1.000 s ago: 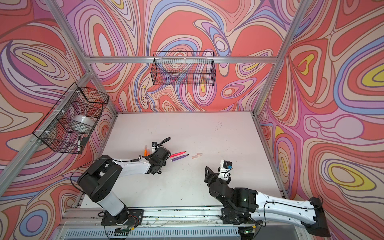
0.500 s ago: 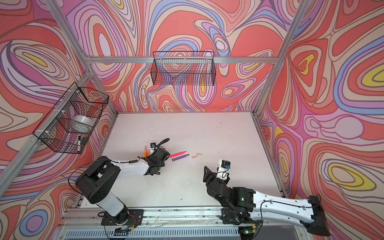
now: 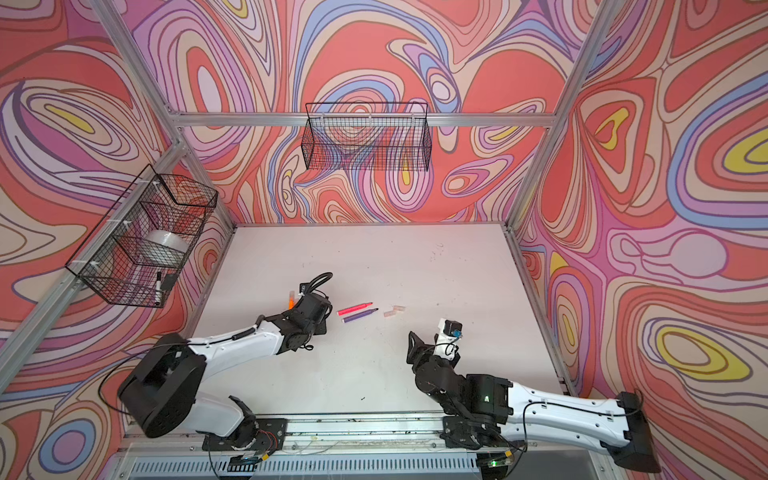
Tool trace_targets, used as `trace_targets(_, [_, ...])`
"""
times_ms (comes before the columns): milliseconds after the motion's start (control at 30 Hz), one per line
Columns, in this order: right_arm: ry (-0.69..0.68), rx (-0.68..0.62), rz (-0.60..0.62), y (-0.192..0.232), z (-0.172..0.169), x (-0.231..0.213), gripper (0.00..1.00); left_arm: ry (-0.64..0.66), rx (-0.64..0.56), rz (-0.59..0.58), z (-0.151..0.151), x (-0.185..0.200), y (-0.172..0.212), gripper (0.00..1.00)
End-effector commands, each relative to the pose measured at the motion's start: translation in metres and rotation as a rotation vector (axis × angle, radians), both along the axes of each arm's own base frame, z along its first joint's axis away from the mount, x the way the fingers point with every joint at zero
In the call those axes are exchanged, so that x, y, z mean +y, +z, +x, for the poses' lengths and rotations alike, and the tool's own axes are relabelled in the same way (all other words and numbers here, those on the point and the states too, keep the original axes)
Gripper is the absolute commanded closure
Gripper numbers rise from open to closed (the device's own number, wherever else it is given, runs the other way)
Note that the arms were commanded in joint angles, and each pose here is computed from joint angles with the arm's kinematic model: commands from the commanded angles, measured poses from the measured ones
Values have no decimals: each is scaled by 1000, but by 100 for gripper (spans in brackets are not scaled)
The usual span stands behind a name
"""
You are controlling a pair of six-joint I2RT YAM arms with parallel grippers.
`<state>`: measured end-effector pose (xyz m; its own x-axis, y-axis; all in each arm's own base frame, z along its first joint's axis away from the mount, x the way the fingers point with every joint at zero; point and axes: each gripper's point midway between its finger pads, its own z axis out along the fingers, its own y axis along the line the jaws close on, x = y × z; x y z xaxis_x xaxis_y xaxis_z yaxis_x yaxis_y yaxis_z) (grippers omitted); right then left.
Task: Insert the pens into the pen caps
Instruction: 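Lower the capped orange marker beside the other capped markers and open the left gripper, then move the left gripper over the purple marker and lower onto it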
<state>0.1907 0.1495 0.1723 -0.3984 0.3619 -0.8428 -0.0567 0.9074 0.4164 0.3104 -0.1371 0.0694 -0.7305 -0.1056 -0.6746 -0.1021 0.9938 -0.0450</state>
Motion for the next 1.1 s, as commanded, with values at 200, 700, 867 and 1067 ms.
trace_targets(200, [-89,-74,-83,6,9,-14,17,-397,-203,-147,-60,-35,47,60])
trace_targets(700, [-180,104,-115,-53,54,-43,12,-636,-42,-145,-73,-93,9,56])
trace_targets(867, [-176,98,-139,-47,57,-41,11,-663,16,-104,-59,-112,-4,56])
trace_targets(1067, [-170,124,-161,-56,59,-39,11,-641,44,-14,-38,-119,-21,52])
